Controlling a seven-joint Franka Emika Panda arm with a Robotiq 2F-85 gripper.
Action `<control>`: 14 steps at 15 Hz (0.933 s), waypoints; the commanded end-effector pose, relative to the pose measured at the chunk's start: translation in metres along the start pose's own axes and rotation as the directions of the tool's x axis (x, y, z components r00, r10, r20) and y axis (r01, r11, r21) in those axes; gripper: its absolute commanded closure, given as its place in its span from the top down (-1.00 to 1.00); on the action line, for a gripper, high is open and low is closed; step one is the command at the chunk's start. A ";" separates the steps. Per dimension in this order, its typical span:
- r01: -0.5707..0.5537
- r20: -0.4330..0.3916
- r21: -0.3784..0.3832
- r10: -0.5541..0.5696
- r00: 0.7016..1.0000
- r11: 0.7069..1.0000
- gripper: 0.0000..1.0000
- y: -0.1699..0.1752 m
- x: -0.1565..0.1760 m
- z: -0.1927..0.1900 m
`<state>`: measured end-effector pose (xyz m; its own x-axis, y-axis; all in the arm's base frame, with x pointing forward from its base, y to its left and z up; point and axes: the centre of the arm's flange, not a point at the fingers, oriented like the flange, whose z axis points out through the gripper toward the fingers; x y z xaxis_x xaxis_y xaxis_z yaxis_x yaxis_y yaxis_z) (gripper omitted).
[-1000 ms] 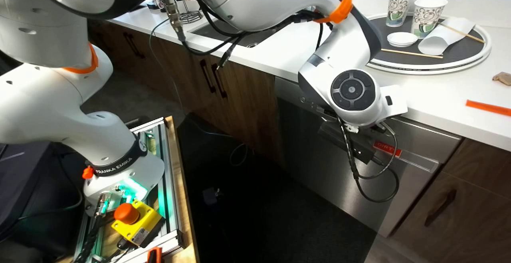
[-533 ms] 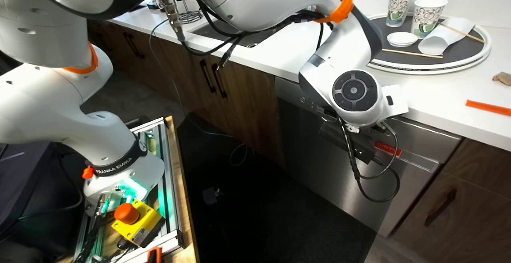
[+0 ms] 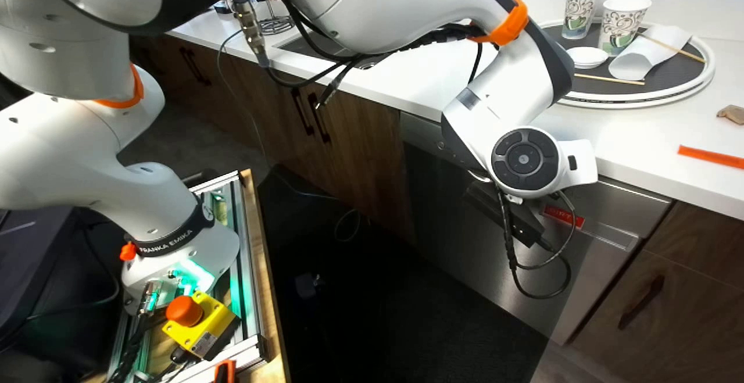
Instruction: Press a button on the dishwasher.
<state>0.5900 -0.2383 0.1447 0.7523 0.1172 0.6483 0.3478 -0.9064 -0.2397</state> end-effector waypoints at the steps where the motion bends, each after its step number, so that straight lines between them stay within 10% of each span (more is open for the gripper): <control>1: -0.050 -0.052 0.059 0.053 0.997 0.997 -1.00 -0.003 0.014 0.012; 14: 0.010 0.067 0.008 -0.010 0.998 1.000 -1.00 -0.003 0.010 0.003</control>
<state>0.5932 -0.2428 0.1447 0.7684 0.1031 0.6316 0.3479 -0.8957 -0.2770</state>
